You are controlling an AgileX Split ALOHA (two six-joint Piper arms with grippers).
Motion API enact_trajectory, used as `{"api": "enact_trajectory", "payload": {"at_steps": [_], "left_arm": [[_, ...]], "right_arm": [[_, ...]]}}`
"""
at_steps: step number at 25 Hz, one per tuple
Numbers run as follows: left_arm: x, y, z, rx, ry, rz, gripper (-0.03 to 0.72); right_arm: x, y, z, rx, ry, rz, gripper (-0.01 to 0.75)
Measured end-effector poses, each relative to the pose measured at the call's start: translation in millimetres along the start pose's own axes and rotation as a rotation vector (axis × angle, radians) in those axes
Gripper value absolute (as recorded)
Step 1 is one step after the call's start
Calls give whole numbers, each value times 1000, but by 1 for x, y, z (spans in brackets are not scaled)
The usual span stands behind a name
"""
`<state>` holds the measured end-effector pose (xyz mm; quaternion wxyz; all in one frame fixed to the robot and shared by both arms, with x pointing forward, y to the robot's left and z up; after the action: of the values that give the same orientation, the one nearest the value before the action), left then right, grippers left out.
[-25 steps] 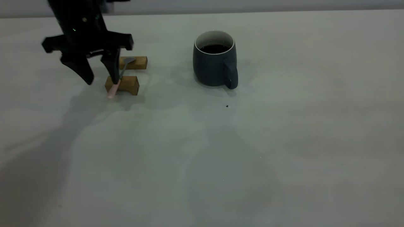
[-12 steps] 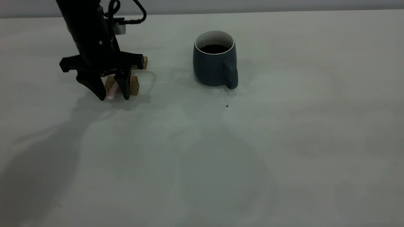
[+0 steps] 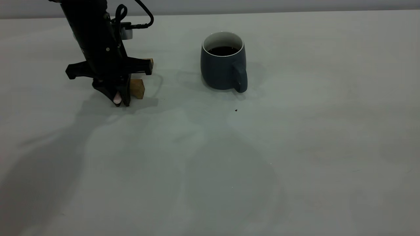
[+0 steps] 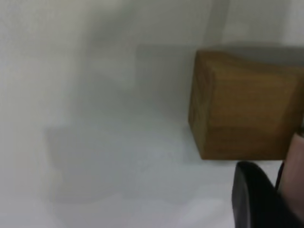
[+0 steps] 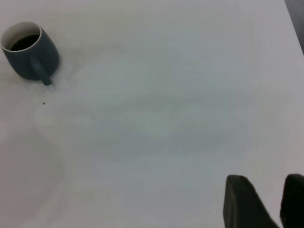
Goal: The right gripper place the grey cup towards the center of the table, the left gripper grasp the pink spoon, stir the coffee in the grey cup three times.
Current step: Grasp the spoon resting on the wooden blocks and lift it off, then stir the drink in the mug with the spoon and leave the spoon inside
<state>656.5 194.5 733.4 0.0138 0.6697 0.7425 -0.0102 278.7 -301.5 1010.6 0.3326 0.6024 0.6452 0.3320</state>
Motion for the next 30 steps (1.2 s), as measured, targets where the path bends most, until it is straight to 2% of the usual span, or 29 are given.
{"api": "enact_trajectory", "payload": {"at_steps": [6, 9, 13, 18, 22, 25, 27, 30], "left_arm": [[-12, 17, -42, -64, -53, -23, 135], [-28, 26, -85, -105, -156, -82, 135], [-52, 24, -119, -80, -337, -199, 135], [-95, 13, -145, 130, -672, -473, 135], [-119, 15, -171, 310, -907, -721, 135], [-133, 16, -192, 482, -1055, -883, 135], [-139, 15, -205, 583, -1129, -925, 135], [-142, 19, -214, 628, -1192, -976, 135]], "right_arm": [[0, 0, 0, 0, 0, 0, 240], [0, 0, 0, 0, 0, 0, 240], [0, 0, 0, 0, 0, 0, 240], [0, 0, 0, 0, 0, 0, 240], [0, 0, 0, 0, 0, 0, 240], [0, 0, 0, 0, 0, 0, 240], [0, 0, 0, 0, 0, 0, 240], [0, 0, 0, 0, 0, 0, 240]]}}
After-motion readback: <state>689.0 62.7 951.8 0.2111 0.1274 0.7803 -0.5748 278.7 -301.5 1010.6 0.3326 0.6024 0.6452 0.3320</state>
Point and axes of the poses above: a point on each arm's last joint axis where the gripper is mounted, z pointing out along that axis toward the gripper, x along the wrist's bending axis when the last joint is at zero, y = z × x, the point moved 5 cm from there along z, pointing out along that axis toward the gripper, and after that the axes turned 5 degrees about -z, right-handed, at the moved point
